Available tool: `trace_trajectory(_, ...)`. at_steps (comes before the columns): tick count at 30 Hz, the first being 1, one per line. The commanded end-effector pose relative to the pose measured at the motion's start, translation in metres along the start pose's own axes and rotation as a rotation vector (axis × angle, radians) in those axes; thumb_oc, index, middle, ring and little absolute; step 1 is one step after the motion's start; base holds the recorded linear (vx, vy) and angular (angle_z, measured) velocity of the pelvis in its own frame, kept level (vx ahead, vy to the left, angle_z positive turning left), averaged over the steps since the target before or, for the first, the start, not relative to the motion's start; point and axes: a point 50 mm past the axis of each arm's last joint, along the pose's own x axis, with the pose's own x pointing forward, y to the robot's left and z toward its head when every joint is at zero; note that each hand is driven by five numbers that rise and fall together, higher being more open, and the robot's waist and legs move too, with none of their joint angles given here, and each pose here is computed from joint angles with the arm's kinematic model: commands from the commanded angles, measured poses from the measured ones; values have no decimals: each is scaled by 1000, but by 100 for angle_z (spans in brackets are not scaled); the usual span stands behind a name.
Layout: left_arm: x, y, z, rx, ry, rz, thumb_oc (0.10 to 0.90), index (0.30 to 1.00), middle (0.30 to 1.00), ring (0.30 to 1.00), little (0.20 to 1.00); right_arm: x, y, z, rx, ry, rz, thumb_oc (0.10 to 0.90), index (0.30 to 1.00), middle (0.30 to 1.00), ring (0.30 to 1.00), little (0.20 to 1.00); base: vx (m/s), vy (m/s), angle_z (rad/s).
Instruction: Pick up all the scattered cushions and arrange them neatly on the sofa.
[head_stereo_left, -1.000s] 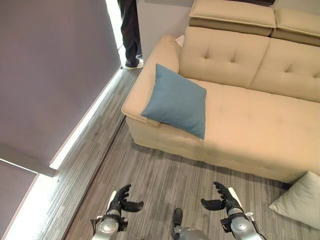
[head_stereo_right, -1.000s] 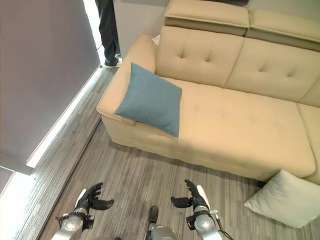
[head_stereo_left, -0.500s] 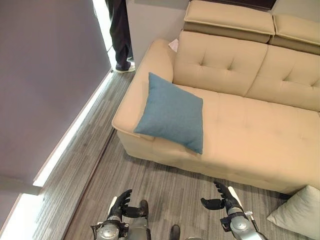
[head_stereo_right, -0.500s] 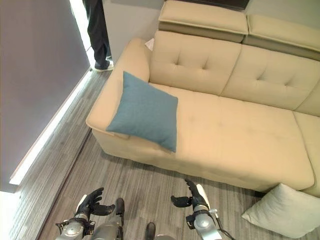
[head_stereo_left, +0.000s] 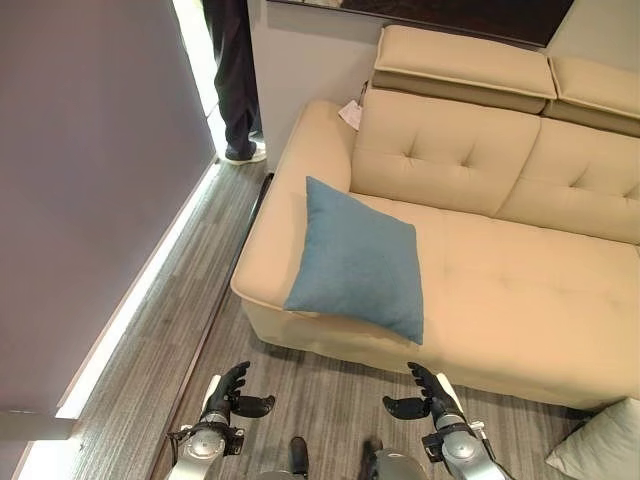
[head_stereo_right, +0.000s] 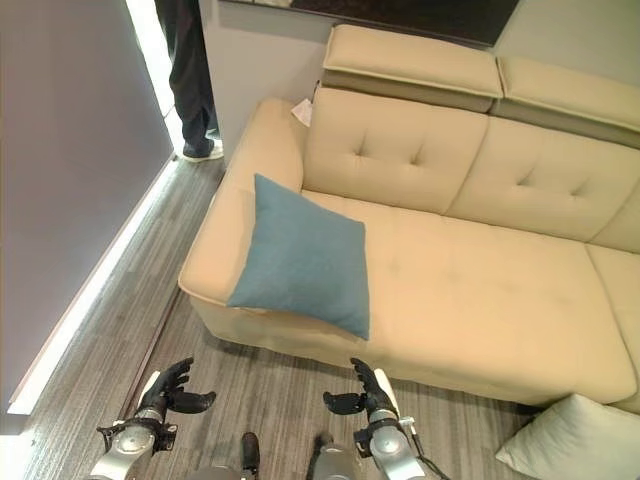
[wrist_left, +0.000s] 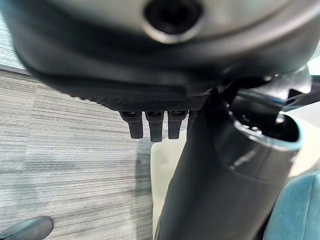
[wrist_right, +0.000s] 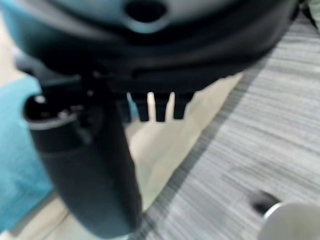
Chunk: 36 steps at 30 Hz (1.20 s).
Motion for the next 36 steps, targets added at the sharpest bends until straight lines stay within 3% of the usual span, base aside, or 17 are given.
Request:
trace_trajectory(1, 1, -6, 16, 18, -97, -23, 800, 900, 900, 900, 900, 6, -26, 16, -11, -88, -88, 800, 900, 900, 900, 900, 153, -63, 35)
trace_trajectory(14, -1, -12, 24, -29, -128, -41, 800, 900, 900, 900, 900, 5, -41, 16, -8, -107, -125, 800, 900, 900, 900, 900, 112, -106, 22)
trace_trajectory(27, -7, -5, -2, -52, -30, -5, 800, 900, 900, 900, 900, 4, -42, -2, -9, -17, -142, 800, 900, 900, 900, 900, 158, 58, -15)
trace_trajectory(36, -6, 24, -8, -10, -6, 118, 800, 900, 900, 900, 900, 4, -56, -9, -65, 17, -194, 800, 900, 900, 900, 900, 91, 47, -7)
